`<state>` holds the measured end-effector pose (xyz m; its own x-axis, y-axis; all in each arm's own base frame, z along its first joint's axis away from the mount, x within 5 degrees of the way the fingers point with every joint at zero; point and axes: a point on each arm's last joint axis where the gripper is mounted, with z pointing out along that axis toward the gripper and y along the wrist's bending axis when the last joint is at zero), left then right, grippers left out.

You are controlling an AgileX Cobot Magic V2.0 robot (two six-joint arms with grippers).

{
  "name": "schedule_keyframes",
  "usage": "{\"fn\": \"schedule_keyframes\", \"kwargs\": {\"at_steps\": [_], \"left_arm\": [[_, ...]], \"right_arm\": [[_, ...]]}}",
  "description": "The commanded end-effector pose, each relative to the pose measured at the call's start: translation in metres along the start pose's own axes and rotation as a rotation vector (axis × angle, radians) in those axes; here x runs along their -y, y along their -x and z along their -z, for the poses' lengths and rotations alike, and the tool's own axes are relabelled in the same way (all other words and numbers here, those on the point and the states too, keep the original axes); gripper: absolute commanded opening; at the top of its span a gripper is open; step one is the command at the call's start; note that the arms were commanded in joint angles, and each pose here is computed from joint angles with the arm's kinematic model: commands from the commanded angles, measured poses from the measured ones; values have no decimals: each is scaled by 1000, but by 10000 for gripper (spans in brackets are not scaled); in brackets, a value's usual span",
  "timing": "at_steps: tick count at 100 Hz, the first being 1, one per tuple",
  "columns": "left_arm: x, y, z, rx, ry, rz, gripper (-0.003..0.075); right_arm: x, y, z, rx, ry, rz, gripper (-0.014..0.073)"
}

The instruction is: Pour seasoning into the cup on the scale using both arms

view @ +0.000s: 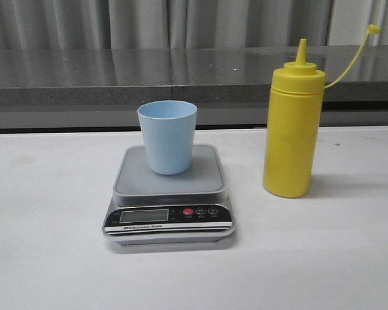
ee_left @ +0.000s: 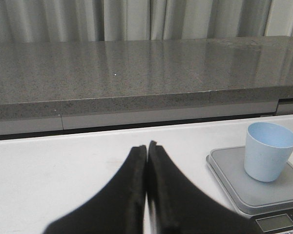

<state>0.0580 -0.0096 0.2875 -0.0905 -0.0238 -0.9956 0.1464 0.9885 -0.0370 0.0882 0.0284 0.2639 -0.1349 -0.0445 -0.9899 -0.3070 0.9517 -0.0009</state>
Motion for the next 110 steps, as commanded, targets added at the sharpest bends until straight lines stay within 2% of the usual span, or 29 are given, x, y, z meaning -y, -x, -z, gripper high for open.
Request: {"fn": "schedule_keyframes", "kwargs": {"at_steps": [1, 17, 27, 110], "left_arm": [[0, 14, 2, 90, 2, 8, -20], [0, 14, 2, 90, 2, 8, -20], [0, 14, 2, 90, 2, 8, -20], [0, 14, 2, 90, 2, 8, -20]], "right_arm": [[1, 15, 2, 97, -11, 11, 353], [1, 15, 2, 97, -11, 11, 65], [1, 15, 2, 104, -11, 12, -75], [1, 16, 3, 110, -12, 12, -69]]}}
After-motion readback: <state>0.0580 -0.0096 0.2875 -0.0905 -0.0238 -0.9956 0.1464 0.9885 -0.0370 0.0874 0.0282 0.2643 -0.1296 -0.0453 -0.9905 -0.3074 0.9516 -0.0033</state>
